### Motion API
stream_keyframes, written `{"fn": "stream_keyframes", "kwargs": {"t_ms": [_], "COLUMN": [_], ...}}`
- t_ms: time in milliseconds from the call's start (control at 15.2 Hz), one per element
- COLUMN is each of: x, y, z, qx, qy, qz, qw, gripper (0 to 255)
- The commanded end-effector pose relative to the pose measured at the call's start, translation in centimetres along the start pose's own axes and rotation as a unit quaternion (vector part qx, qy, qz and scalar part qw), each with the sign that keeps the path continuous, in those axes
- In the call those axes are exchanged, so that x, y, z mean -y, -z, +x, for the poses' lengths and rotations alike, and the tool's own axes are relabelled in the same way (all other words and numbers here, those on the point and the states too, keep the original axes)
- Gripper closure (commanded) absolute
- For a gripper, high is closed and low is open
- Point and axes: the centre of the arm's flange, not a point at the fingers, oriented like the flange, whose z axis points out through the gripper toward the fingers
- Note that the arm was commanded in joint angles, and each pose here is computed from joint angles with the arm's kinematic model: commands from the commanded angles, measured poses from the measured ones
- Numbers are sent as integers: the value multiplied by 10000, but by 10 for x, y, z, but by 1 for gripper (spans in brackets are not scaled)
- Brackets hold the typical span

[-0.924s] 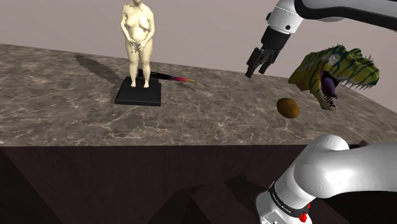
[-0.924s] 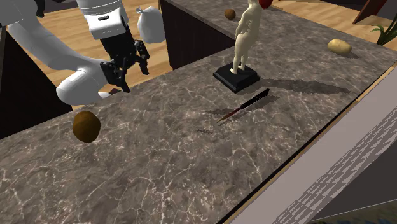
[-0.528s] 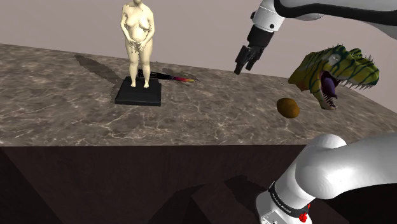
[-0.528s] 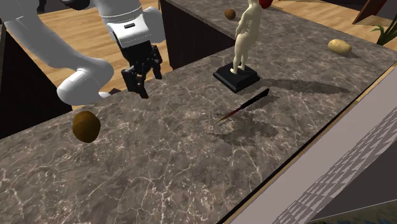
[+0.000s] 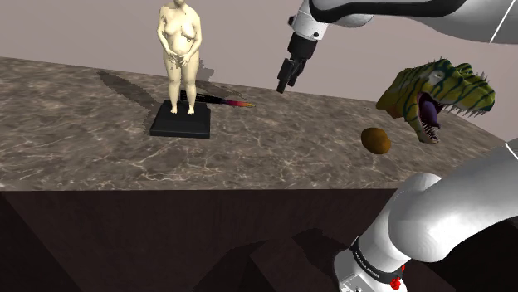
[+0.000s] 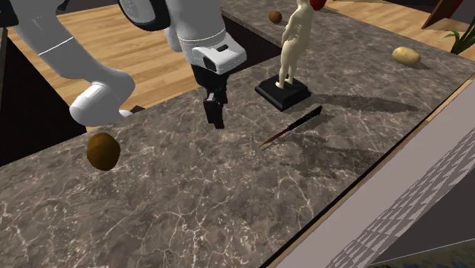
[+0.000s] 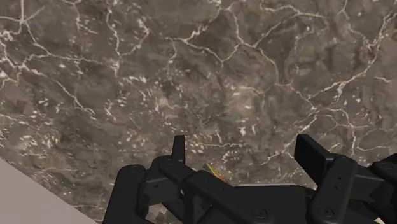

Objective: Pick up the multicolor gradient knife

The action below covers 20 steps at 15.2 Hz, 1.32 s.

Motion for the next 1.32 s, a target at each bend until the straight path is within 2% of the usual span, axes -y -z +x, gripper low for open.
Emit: {"fn": "stream_keyframes", "kwargs": {"t_ms": [0,264,594,924,1254], "x": [0,6,22,47,80], "y": [-10,-27,-48,-69,-88], "z": [25,74,135,192,245], "qx": [-4,-5,-7,-8,-9], "qy": [304,886,1608,2321,3022], "qz": [42,130,241,350,457], "qw": [9995,9960,9867,9721,9521], "gripper": [0,0,0,0,0]}}
